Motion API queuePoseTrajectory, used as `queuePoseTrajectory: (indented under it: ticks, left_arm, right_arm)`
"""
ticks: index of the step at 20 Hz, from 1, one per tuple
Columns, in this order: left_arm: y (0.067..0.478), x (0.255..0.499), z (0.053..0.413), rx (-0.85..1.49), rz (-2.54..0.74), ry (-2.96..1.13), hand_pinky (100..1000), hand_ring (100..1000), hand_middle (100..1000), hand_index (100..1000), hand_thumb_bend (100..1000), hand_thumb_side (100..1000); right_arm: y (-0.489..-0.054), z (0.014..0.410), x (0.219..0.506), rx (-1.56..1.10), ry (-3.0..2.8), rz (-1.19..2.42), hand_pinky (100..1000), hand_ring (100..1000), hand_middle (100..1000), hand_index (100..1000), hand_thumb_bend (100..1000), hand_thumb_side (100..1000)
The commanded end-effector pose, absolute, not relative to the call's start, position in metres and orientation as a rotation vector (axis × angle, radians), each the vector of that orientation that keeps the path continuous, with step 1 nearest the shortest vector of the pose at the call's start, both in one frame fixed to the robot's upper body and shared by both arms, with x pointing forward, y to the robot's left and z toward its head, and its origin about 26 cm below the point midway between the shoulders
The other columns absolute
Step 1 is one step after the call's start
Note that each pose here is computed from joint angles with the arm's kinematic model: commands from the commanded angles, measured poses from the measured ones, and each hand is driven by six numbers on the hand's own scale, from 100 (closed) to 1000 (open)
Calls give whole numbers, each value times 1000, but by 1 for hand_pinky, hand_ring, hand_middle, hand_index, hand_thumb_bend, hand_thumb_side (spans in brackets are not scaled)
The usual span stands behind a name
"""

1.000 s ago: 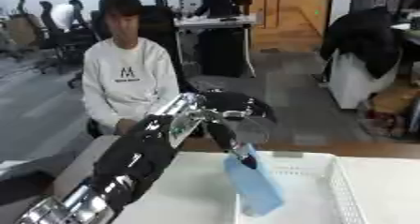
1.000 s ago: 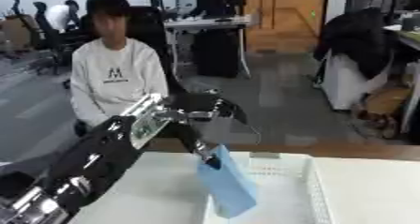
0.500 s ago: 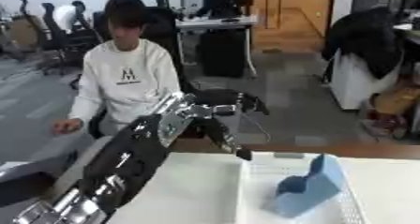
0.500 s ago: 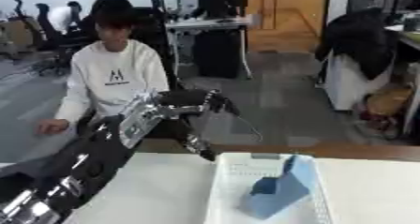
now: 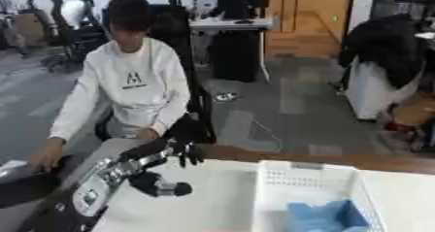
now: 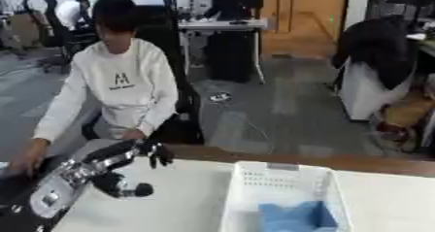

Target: Pick up objects on the table and place them in the box.

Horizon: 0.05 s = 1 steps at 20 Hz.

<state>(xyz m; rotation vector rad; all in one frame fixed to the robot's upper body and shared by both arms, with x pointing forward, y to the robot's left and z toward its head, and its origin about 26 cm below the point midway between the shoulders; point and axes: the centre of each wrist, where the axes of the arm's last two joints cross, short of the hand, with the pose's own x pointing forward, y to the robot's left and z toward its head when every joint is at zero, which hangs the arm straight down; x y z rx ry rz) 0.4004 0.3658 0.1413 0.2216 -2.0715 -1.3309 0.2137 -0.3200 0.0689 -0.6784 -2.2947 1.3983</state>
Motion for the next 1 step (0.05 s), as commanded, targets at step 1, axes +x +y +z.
queuePoseTrajectory:
  ticks: [1]
  left_arm:
    - [350,383,163,90,-1346,-2194,452,564,621,846,477,803]
  right_arm:
    - [-325,71,210,-754,-2299,1360,212,511,460,532,100,839]
